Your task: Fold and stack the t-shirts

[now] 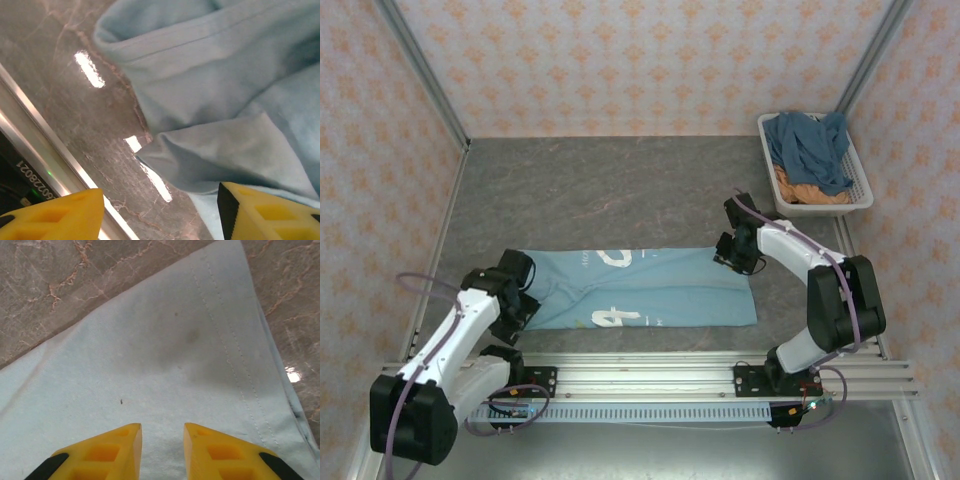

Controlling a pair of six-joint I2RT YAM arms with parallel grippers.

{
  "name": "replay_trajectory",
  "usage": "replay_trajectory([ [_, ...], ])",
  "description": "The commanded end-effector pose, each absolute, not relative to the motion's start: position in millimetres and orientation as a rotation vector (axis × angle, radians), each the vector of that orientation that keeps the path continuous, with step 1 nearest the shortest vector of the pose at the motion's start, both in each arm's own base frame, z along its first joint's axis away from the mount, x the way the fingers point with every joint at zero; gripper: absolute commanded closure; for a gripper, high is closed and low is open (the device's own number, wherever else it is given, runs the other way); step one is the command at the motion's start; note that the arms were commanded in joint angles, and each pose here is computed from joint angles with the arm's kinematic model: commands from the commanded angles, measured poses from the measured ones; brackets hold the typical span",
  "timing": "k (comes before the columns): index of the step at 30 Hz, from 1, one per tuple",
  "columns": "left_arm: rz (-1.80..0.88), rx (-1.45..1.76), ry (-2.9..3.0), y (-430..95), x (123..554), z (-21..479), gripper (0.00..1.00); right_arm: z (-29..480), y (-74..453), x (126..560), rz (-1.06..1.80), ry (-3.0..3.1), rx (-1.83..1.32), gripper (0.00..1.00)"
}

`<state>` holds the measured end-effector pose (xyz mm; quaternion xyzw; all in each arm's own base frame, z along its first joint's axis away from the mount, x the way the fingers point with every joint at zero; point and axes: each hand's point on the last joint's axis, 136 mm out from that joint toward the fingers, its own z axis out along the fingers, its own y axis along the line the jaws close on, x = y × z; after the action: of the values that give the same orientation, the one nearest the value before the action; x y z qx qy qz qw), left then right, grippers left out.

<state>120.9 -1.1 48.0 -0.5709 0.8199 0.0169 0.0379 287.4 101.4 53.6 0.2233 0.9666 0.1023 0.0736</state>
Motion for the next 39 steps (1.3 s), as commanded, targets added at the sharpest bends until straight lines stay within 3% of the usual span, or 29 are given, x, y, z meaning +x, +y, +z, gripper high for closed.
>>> replay_trajectory([
  [1, 0.006, -2.002, 2.292, -0.2, 122.3, 42.8, 0.35, 55.3, 105.4, 292.3, 0.321, 2.899, 0.639, 0.72],
  [7, -0.021, -2.151, 2.198, -5.0, 116.6, 26.7, 0.38, 53.2, 104.2, 288.8, 0.310, 2.912, 0.621, 0.72],
  [10, -0.035, -2.162, 2.124, 0.1, 122.4, 22.7, 0.49, 53.0, 104.7, 289.1, 0.313, 2.912, 0.624, 0.72],
  [14, 0.017, -2.137, 2.090, 11.1, 128.0, 27.3, 0.76, 53.0, 105.5, 290.7, 0.316, 2.909, 0.628, 0.72],
  [19, 0.109, -2.066, 2.145, 20.5, 128.3, 37.7, 1.00, 53.0, 105.5, 291.9, 0.314, 2.908, 0.636, 0.72],
  [31, 0.175, -1.797, 2.283, 32.4, 161.7, 78.4, 1.00, 52.5, 105.9, 293.4, 0.318, 2.899, 0.649, 0.73],
  [39, 0.351, -1.678, 2.381, 46.5, 175.3, 73.0, 1.00, 48.8, 105.3, 290.6, 0.314, 2.908, 0.659, 0.73],
])
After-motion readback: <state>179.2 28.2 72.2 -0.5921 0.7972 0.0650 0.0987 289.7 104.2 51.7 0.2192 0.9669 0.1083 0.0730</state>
